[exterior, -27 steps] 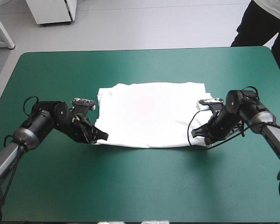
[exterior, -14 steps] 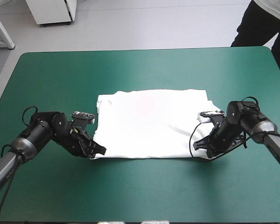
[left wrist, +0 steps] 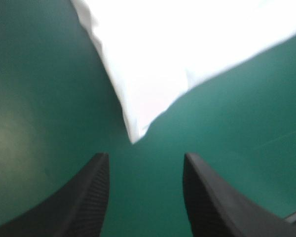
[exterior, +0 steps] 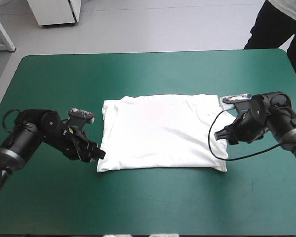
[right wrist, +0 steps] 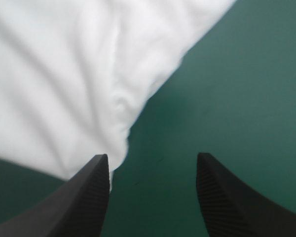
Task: Fold the cloth
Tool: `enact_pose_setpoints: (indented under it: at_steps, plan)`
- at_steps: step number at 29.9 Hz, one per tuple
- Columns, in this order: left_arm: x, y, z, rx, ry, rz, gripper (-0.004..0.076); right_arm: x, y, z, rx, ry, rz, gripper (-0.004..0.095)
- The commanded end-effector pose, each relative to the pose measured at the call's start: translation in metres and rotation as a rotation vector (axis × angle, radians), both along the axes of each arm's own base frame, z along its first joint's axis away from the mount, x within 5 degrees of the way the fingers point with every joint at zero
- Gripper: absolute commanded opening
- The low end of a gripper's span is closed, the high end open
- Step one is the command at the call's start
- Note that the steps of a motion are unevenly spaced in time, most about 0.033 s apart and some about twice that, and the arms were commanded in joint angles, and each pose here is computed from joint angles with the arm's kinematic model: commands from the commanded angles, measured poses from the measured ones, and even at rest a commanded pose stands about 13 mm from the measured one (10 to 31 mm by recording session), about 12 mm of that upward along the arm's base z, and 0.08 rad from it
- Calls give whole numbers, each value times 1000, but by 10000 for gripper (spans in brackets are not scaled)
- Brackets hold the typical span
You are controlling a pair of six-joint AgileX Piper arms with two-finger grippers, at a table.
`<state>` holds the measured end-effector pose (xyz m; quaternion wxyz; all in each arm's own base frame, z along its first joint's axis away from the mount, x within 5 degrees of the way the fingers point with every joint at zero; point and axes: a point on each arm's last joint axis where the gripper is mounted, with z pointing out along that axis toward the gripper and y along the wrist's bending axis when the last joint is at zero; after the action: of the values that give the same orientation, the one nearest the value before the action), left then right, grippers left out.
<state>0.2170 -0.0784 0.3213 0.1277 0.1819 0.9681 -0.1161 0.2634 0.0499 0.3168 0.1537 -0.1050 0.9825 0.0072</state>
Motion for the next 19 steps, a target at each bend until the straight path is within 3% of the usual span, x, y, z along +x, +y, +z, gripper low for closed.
enact_pose_setpoints:
  at_steps: [1, 4, 9, 13, 19]
  plan:
    - [-14, -3, 82, -148, -242, -3, 354, 6, -14, 53, -91, -254, -102, 519]
    - [-23, -5, 133, -241, -406, -27, 353, 18, -21, 67, -59, -353, -165, 519]
    - [-37, -4, 183, -323, -574, -53, 353, 43, -36, 51, 12, -340, -249, 519]
    - [-41, -6, 193, -358, -615, -72, 353, 69, -42, 19, 68, -245, -259, 519]
    - [-33, -9, 189, -364, -594, -73, 353, 98, -39, -31, 72, -126, -252, 519]
